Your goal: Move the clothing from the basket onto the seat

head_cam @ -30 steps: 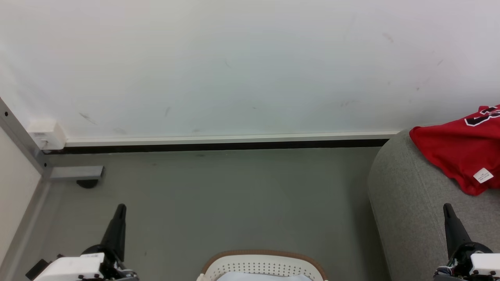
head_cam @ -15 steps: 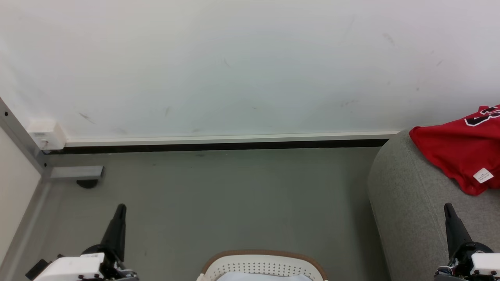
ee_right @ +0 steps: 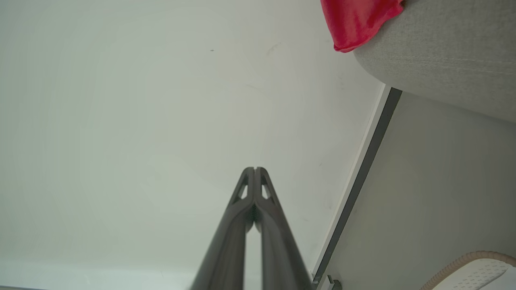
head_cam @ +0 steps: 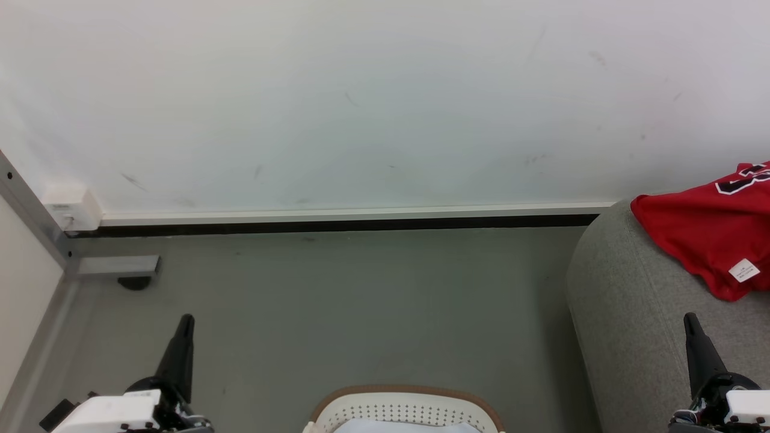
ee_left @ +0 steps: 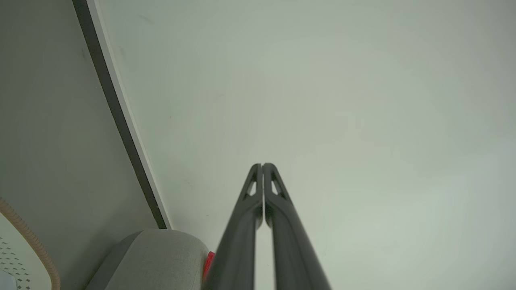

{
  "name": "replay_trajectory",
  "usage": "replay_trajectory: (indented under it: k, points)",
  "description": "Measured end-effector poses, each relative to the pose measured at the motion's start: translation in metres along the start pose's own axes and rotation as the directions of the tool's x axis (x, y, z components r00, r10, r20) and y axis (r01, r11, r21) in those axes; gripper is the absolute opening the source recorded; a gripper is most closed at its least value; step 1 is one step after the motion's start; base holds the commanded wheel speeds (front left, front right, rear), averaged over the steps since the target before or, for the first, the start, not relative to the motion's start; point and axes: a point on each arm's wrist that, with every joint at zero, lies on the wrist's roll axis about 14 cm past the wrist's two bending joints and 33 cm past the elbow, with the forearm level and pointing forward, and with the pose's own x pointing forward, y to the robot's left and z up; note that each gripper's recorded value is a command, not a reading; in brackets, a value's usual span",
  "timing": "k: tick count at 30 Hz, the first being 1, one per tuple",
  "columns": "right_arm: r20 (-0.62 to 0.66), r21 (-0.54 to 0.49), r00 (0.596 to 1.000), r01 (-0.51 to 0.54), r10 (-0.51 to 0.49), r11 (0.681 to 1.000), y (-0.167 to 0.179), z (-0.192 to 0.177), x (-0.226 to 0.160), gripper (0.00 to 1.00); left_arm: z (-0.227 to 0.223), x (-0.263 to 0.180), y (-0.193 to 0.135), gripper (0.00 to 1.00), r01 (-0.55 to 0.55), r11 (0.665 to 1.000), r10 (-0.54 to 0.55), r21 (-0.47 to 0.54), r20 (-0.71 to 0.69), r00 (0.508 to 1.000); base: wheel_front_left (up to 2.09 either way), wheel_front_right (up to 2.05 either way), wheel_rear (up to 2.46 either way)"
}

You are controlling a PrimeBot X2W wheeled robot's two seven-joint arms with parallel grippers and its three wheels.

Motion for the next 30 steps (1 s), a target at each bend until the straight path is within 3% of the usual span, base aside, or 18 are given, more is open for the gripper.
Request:
replay_trajectory:
  k: [30]
  points:
    - [-0.001, 0.001, 1.0, 0.0, 0.0, 1.0, 0.0003, -0.0009, 0.0002, 0.0, 0.0, 0.0, 0.0, 0.0, 0.0, 1.0, 0.0, 0.0, 0.0, 1.0, 0.0, 0.0, 0.0]
